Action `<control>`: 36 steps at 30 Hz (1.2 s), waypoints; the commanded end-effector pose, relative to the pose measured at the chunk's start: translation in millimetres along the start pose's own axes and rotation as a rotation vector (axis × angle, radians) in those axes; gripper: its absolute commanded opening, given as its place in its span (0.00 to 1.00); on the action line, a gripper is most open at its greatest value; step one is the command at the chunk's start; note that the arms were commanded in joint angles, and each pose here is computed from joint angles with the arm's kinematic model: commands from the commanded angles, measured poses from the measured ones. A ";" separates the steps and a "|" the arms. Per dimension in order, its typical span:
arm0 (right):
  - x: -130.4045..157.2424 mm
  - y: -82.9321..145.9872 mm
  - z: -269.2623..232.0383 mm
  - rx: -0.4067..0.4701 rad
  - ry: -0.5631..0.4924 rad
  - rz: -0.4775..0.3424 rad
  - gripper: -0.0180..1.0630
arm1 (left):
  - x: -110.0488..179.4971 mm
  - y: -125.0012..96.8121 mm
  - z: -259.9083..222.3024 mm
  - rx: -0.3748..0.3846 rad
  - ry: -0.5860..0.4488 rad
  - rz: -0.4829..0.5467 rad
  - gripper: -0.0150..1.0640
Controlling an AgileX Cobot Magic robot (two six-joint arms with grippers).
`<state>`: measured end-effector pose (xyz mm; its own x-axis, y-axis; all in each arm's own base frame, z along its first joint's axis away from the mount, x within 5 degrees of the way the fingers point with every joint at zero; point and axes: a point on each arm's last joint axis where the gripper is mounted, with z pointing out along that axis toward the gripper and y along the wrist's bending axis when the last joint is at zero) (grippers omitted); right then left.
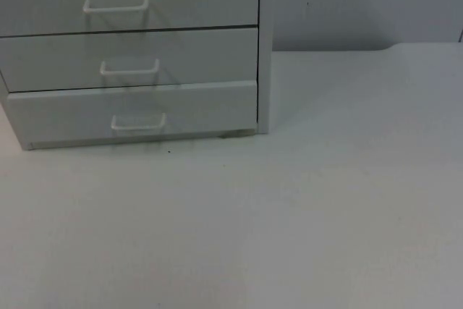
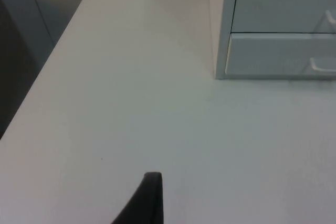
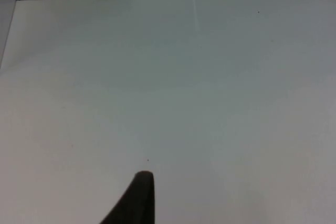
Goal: Open the drawer with the left hand, place the block into the drawer with the right hand, then close the drawer with the left hand.
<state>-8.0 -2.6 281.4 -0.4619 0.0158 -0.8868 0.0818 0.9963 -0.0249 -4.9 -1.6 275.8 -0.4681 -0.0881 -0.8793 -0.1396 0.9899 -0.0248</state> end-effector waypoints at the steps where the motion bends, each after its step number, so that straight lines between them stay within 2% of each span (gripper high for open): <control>1: 1.0 -0.2 0.9 0.003 -0.004 -0.003 0.99 | 0.9 0.0 0.6 -0.002 -0.003 -0.003 0.99; 21: 1.0 -0.2 0.9 0.003 -0.004 -0.003 0.99 | 0.9 0.0 0.6 0.005 -0.003 0.001 0.99; 26: 0.7 -0.7 1.1 -0.055 -0.009 -0.033 0.99 | 0.9 0.5 0.6 0.087 -0.001 0.045 0.99; 30: 0.7 -0.8 1.2 -0.066 -0.009 -0.039 0.99 | 0.9 0.7 0.5 0.132 0.001 0.070 0.99; 36: 0.7 -0.8 1.2 -0.066 -0.009 -0.039 0.99 | 0.9 0.8 0.5 0.141 0.001 0.075 0.99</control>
<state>-7.7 -3.2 281.6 -0.4600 -0.0187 -0.8877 0.0074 0.9997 -0.0249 -5.0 -0.9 275.8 -0.4760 -0.0152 -0.8793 0.0140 0.9996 -0.0248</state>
